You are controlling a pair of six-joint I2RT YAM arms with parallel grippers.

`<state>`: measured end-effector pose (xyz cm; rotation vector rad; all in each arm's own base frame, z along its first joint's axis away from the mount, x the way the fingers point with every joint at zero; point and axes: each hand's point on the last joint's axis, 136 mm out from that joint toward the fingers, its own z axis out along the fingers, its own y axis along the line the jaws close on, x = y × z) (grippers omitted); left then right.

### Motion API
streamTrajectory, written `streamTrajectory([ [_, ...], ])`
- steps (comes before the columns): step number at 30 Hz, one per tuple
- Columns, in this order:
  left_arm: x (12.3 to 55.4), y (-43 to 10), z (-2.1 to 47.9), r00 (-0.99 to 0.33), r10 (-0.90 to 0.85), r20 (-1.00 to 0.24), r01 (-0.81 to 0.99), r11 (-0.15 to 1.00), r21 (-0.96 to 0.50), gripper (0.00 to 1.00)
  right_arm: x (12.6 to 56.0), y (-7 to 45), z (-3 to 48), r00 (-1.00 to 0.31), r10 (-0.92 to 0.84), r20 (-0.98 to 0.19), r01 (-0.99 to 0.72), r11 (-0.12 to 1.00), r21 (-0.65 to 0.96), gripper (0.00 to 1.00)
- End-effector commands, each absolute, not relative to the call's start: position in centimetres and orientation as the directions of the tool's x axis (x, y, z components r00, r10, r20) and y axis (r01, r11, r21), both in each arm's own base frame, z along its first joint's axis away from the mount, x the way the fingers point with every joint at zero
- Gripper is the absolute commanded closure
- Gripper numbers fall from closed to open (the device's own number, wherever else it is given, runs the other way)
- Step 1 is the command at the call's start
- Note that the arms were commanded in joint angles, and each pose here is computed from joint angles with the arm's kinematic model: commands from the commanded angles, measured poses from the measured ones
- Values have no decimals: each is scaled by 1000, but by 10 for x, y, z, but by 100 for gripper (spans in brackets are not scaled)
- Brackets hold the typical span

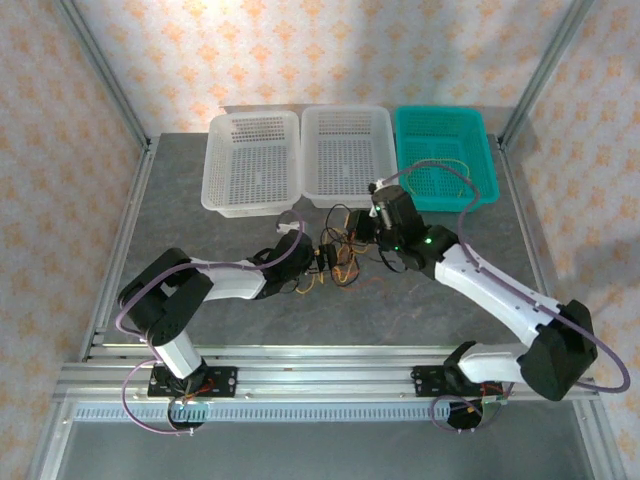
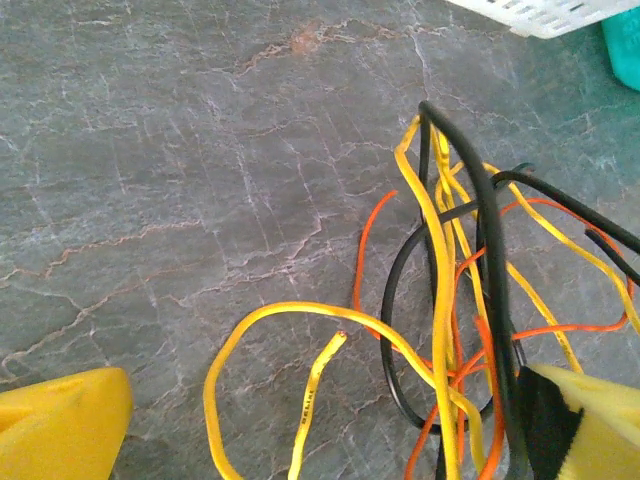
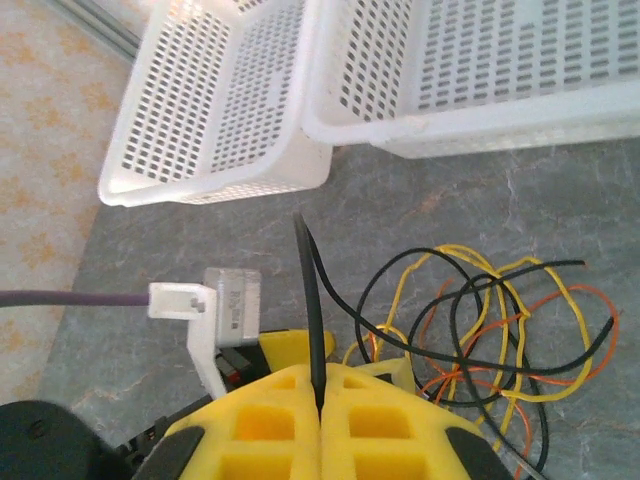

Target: Untangle the cables

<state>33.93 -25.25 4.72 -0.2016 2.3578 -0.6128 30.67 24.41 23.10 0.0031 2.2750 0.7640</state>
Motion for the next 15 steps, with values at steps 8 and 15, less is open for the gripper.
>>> streamTrajectory([
  [8,337,-239,33,-767,-320,-555,-62,899,-433,1,308,226,321,-529,209,-822,-340,835,432,100],
  [15,334,-229,44,-733,-361,-576,-99,895,-435,1,306,181,368,-353,326,-877,-241,874,422,100],
])
